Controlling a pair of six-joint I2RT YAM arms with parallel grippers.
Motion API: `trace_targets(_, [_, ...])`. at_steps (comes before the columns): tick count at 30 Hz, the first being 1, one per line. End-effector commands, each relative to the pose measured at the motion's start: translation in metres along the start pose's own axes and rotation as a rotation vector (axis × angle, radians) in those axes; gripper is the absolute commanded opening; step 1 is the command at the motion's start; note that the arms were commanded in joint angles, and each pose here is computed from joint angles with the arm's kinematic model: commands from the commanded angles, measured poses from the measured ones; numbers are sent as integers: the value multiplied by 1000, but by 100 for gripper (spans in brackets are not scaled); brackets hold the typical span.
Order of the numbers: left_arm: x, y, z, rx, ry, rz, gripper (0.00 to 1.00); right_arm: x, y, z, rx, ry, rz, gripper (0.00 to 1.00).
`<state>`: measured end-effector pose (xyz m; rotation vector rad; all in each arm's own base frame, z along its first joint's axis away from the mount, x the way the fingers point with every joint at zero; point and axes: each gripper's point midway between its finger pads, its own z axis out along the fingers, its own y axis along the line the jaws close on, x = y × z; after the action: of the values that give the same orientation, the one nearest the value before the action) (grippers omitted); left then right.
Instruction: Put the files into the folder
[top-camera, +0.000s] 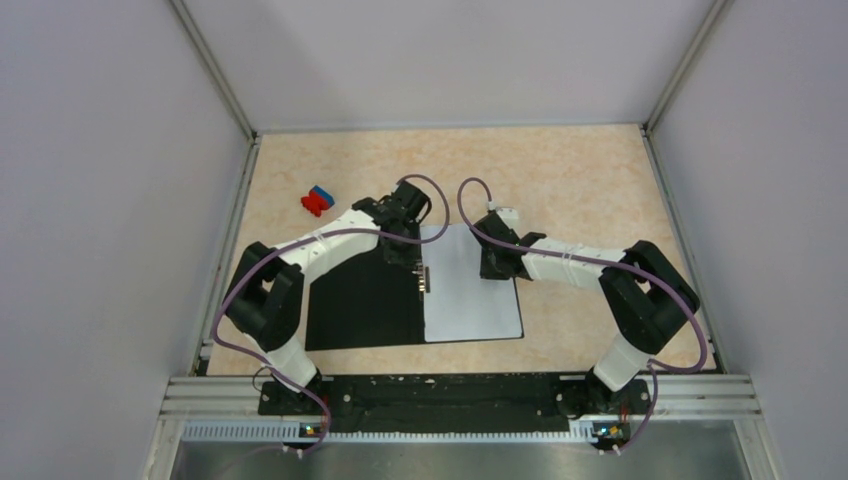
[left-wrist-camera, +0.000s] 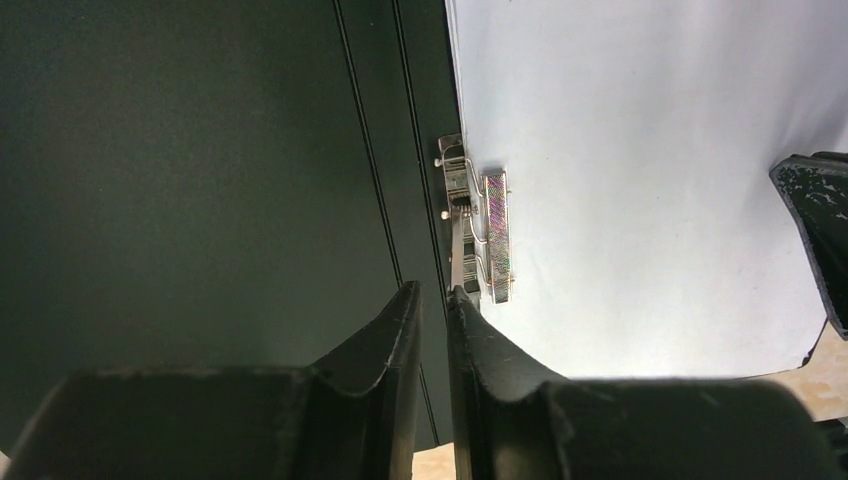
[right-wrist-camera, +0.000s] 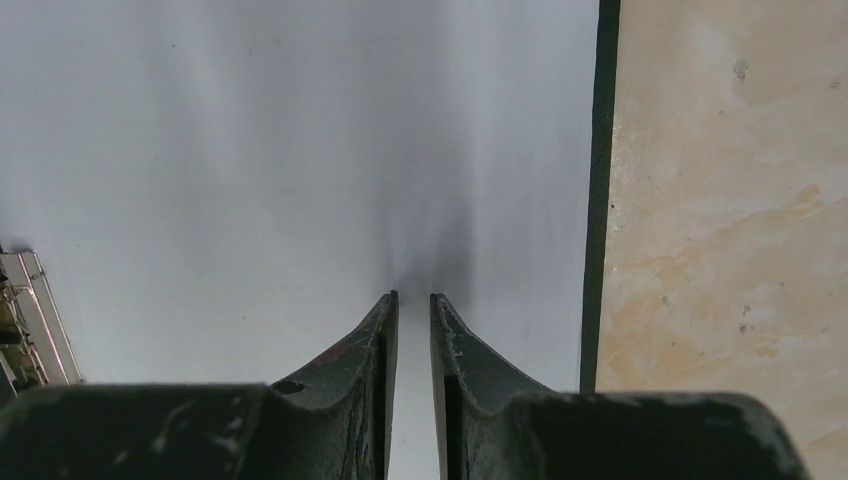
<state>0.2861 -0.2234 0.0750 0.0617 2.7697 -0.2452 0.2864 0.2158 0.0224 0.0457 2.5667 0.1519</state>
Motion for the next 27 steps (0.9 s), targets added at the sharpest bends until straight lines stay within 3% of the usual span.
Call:
trace_targets(1, [0, -3, -9, 15, -25, -2, 21, 9, 1, 6, -3, 35, 0, 18])
trace_targets(18, [22, -18, 8, 110, 55, -44, 20, 10, 2, 7, -7, 35, 3, 18])
trace_targets(27, [35, -14, 28, 76, 93, -52, 9, 9, 3, 6, -12, 35, 3, 18])
